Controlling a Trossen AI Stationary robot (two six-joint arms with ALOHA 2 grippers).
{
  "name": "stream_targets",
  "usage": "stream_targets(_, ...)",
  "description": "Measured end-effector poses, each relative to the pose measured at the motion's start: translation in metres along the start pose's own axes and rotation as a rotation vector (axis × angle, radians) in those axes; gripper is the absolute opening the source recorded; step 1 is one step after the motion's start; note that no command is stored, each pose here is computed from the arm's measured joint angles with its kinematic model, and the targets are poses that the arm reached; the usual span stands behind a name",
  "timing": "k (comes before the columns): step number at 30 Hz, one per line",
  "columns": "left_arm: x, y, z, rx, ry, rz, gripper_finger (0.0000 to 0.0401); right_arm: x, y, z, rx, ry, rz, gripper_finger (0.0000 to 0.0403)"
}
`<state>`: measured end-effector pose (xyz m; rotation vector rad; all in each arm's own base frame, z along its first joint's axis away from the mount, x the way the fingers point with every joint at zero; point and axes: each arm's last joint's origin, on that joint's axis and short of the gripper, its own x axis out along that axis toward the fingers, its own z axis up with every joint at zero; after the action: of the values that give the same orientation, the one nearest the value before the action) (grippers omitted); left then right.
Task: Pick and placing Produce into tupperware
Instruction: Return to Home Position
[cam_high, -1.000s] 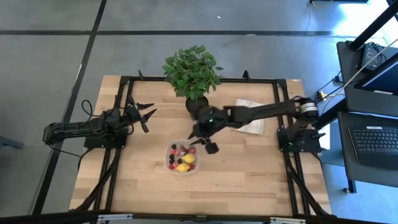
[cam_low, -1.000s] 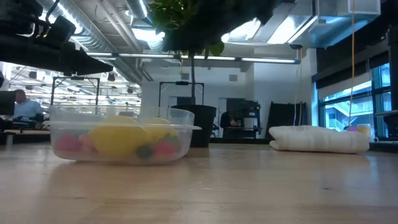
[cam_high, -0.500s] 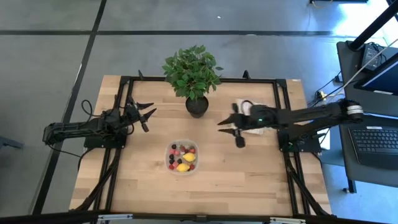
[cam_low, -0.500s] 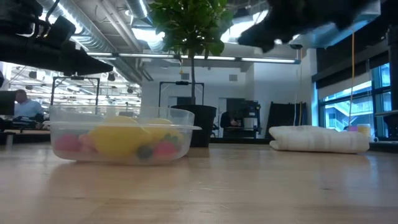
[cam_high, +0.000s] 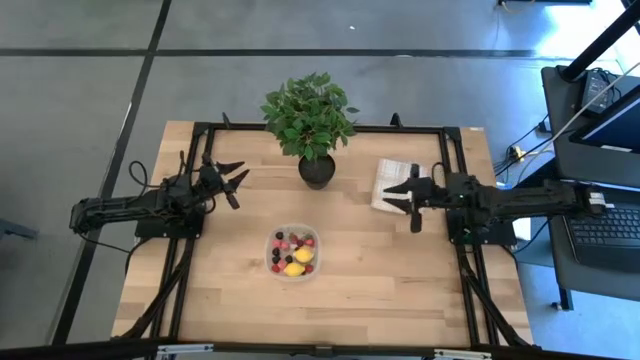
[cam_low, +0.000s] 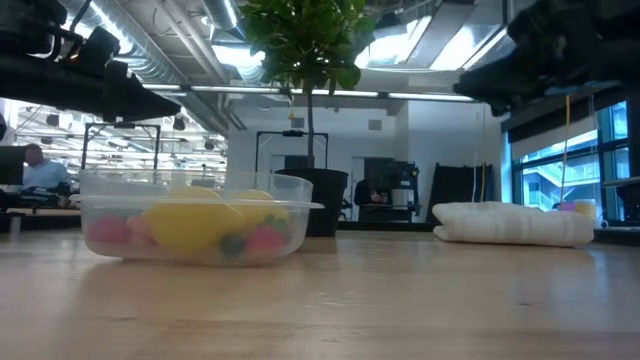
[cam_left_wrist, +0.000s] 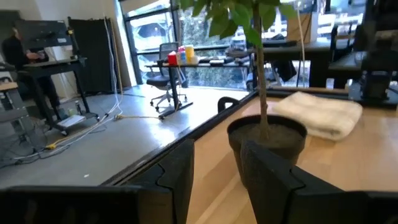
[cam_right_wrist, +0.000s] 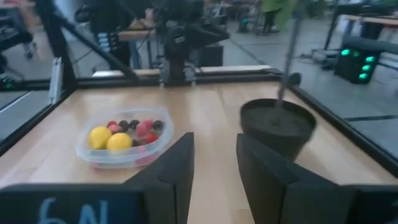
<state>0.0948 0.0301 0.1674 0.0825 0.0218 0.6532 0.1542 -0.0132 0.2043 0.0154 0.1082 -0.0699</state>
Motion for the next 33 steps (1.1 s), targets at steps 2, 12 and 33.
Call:
stream_targets(2,-0.001,0.000,0.001,-0.010,-0.012,0.003,0.0126,-0.008,-0.002,-0.006,0.011,-0.025,-0.028,0.0123)
stream_targets(12,-0.001,0.004,0.002,0.005,-0.024,0.057,0.0126,-0.031,-0.008,-0.036,0.012,-0.093,-0.084,0.0123)
stream_targets(33,-0.001,0.004,0.002,0.006,-0.024,0.056,0.0126,-0.056,-0.022,-0.042,-0.063,-0.125,-0.244,0.0123)
